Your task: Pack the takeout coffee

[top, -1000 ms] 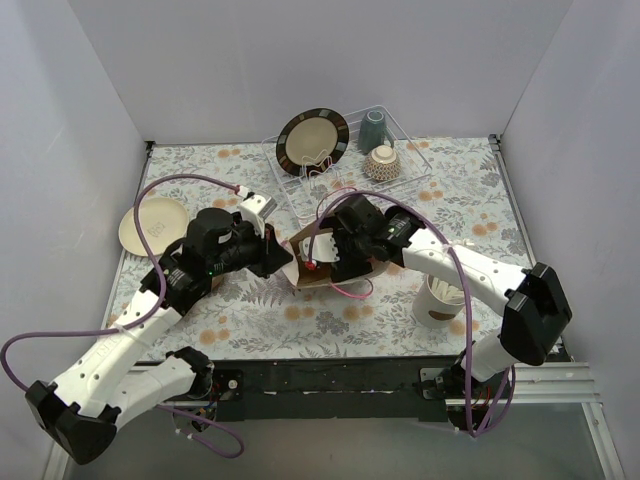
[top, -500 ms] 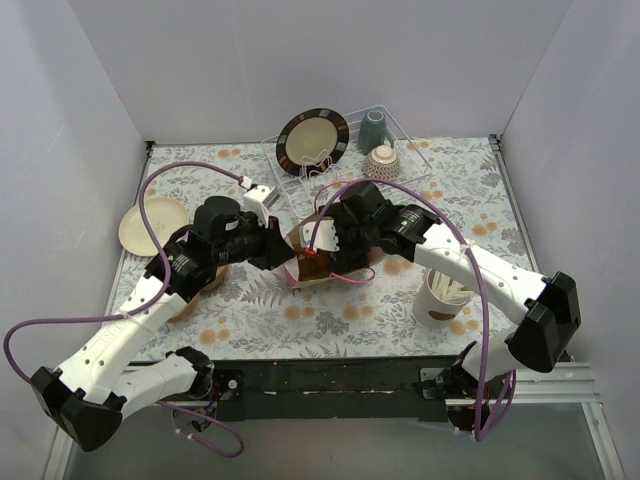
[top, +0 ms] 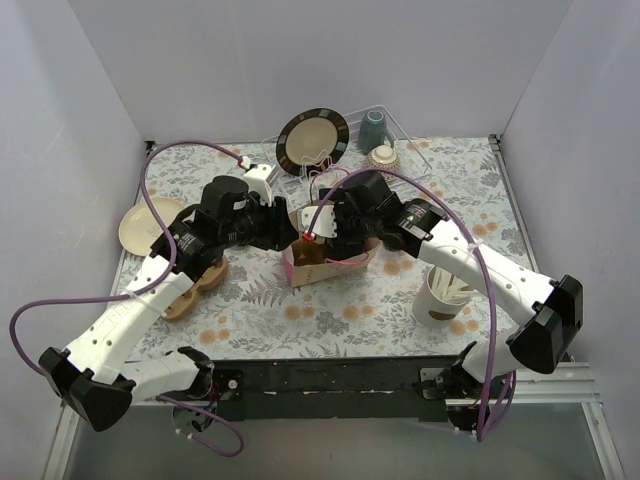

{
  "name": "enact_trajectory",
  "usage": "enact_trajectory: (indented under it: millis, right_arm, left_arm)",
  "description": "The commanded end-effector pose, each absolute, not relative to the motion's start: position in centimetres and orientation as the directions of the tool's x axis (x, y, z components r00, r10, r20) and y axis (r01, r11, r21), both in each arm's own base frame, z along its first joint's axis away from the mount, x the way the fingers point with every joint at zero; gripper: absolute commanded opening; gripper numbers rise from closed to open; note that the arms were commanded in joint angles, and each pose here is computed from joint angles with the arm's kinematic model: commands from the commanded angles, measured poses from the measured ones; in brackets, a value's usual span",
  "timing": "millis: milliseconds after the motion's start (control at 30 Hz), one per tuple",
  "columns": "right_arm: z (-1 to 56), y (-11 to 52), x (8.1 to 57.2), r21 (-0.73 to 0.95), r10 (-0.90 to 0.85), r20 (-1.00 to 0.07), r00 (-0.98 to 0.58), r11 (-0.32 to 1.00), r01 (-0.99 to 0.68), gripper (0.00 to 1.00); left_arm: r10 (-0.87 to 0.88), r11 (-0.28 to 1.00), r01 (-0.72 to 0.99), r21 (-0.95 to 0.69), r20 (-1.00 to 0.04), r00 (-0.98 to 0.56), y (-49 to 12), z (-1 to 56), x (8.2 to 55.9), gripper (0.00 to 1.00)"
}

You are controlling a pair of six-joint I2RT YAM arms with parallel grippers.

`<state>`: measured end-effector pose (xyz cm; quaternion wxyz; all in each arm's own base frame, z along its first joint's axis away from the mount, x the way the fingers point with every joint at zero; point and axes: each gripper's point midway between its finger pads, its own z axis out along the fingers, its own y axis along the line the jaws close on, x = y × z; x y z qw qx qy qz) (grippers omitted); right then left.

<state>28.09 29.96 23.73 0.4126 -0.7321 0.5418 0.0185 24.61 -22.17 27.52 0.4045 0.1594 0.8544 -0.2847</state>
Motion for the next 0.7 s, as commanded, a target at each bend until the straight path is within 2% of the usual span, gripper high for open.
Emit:
enact_trajectory:
  millis: [0, 667]
  right_arm:
    - [28.6, 30.6, 29.9, -0.671, -0.745, -0.512, 0.427, 0.037, -0.74, 0.99]
    - [32.0, 31.8, 34.3, -0.721, -0.7, -0.568, 0.432, 0.169, -0.672, 0.98]
  left_arm:
    - [0.015, 0.815, 0.485, -0.317, -0.825, -0.565, -21.6, 30.0, 26.0, 0.44]
    - [0.004, 0.842, 0.478, -0.251, -0.882, -0.472, -21.6, 33.6, 28.5, 0.54]
